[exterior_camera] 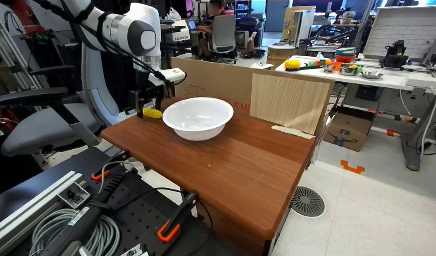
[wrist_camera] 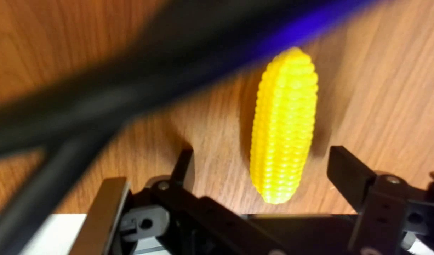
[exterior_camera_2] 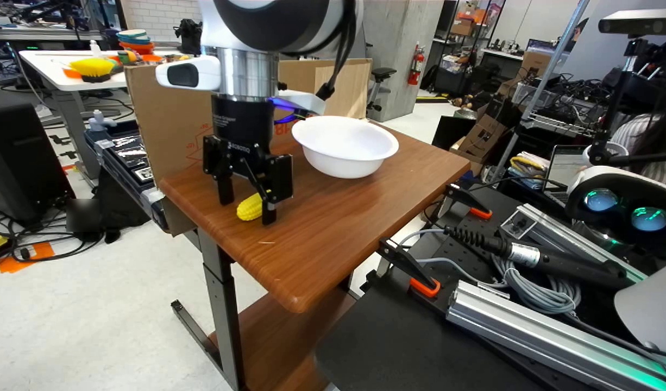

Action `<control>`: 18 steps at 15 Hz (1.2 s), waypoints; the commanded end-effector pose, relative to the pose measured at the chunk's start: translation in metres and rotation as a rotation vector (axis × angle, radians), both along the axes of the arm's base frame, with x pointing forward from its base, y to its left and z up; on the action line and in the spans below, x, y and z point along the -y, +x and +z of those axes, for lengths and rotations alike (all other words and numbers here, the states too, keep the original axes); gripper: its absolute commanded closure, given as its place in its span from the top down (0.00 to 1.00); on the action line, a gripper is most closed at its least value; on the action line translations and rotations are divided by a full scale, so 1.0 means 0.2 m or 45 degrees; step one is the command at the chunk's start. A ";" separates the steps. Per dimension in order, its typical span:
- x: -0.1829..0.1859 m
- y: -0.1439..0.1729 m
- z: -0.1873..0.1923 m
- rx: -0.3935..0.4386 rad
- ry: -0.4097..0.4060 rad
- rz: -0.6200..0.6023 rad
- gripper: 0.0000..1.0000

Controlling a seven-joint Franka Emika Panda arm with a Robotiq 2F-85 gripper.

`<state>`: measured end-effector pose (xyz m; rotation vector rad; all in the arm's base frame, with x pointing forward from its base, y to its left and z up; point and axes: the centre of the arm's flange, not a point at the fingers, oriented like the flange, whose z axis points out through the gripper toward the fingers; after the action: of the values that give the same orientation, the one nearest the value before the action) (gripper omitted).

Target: Pick up the yellow toy from the table and put it in the white dish.

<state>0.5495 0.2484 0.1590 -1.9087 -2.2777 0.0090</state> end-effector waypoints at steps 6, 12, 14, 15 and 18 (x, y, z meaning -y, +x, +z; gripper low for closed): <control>0.02 -0.07 0.09 -0.007 0.020 -0.101 0.24; 0.07 -0.15 0.43 0.088 0.079 -0.242 0.08; 0.13 -0.18 0.58 0.143 0.095 -0.317 0.08; 0.18 -0.17 0.65 0.184 0.107 -0.371 0.08; 0.40 -0.10 0.82 0.233 0.127 -0.575 0.08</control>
<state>0.5370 0.2149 0.2863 -2.2574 -1.9935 -0.2613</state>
